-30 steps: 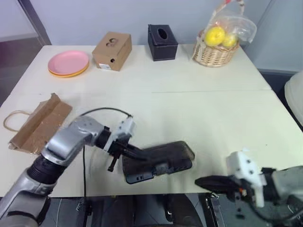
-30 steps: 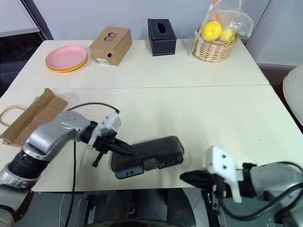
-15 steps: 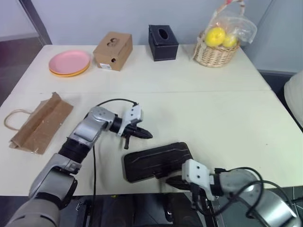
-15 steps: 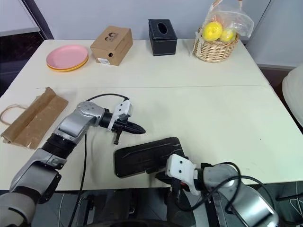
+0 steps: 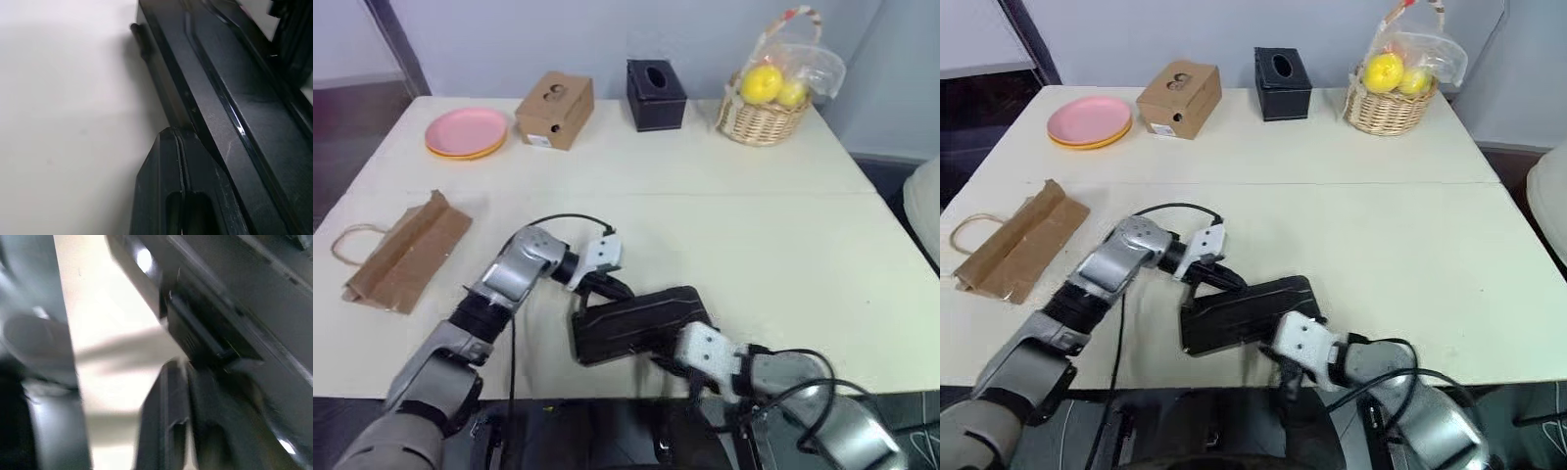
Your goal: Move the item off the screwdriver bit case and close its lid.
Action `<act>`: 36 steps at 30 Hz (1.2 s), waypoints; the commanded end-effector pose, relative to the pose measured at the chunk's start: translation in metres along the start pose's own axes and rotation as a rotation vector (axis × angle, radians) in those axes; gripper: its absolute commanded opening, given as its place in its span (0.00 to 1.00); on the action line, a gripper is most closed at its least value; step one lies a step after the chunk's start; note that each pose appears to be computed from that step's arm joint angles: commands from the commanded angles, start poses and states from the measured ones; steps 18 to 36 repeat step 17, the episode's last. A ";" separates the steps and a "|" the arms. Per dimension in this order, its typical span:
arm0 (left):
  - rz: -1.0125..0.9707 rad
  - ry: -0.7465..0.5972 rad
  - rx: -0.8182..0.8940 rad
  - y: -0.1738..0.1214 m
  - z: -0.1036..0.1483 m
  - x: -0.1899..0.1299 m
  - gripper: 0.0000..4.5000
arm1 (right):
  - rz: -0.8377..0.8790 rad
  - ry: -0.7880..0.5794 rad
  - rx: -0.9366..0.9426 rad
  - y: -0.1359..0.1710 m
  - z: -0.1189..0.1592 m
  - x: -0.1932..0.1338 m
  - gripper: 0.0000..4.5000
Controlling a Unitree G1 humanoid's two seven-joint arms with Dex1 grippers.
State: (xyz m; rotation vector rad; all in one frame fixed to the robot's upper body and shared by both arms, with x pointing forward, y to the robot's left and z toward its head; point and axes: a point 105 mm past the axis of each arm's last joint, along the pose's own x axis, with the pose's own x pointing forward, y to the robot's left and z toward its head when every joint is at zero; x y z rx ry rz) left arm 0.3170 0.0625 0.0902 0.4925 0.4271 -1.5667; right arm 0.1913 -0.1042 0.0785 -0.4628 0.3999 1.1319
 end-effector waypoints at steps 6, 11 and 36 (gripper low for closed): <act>0.113 -0.054 -0.056 -0.034 0.022 -0.151 0.73 | 0.027 -0.080 0.109 -0.033 0.031 -0.104 0.86; 0.161 -0.022 -0.168 -0.093 0.029 -0.190 0.73 | 0.036 -0.062 0.193 -0.057 0.033 -0.160 0.86; 0.279 0.019 -0.251 -0.116 0.012 -0.194 0.73 | 0.052 -0.032 0.157 -0.075 0.030 -0.165 0.86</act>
